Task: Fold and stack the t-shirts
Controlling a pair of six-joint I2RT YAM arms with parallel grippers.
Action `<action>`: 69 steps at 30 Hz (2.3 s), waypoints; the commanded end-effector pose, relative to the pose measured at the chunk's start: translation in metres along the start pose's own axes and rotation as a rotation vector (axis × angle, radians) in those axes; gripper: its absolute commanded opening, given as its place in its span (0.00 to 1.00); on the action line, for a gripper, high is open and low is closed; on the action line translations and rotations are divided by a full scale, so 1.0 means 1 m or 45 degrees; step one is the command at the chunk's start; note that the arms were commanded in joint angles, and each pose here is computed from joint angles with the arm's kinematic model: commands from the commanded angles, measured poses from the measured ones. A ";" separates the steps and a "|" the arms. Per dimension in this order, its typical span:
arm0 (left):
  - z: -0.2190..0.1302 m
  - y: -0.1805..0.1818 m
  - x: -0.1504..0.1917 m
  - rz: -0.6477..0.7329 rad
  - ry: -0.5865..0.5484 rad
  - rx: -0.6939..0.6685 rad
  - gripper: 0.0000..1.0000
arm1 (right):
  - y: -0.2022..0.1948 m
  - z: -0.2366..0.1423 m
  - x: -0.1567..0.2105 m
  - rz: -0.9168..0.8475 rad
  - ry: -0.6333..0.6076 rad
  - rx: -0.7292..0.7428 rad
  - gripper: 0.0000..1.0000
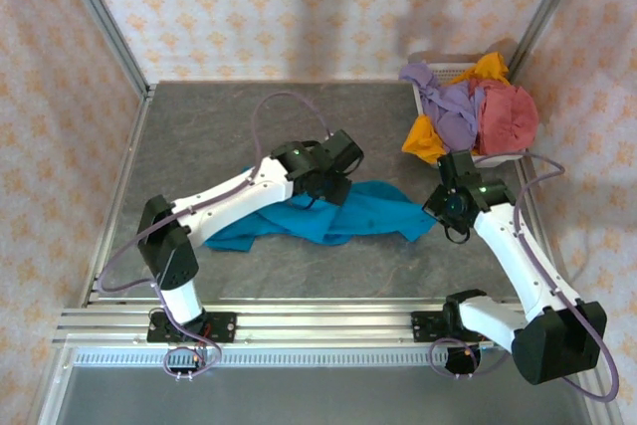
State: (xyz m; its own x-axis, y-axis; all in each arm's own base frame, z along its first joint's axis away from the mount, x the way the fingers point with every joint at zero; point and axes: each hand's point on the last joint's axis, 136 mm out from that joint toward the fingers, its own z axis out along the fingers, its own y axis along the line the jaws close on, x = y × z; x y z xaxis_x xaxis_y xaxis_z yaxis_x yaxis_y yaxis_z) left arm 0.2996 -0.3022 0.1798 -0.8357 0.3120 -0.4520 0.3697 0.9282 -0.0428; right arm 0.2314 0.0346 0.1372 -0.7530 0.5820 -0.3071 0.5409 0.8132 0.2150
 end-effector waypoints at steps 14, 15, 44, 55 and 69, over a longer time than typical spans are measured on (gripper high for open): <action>0.024 -0.006 0.025 0.246 0.158 -0.186 0.44 | 0.003 0.018 -0.005 0.027 0.017 -0.006 0.00; 0.039 -0.009 0.030 0.273 0.207 -0.214 0.44 | 0.003 0.019 -0.005 0.026 0.019 -0.006 0.00; 0.114 -0.021 0.082 0.399 0.513 -0.314 0.35 | -0.002 0.025 0.000 0.019 0.062 0.003 0.00; 0.120 -0.015 0.077 0.375 0.486 -0.351 0.32 | -0.001 0.023 -0.001 0.015 0.059 -0.002 0.00; 0.126 -0.006 0.075 0.325 0.478 -0.370 0.20 | 0.001 0.022 -0.002 0.013 0.063 -0.011 0.00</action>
State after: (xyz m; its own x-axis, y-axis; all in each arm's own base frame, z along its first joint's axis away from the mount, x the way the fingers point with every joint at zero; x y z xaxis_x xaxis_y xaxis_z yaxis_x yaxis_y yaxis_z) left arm 0.2795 -0.3198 0.0407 -0.8307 0.5525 -0.0676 0.5207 0.8143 0.2565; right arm 0.2409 0.0376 0.1159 -0.7636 0.5961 -0.2480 0.5485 0.8016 0.2379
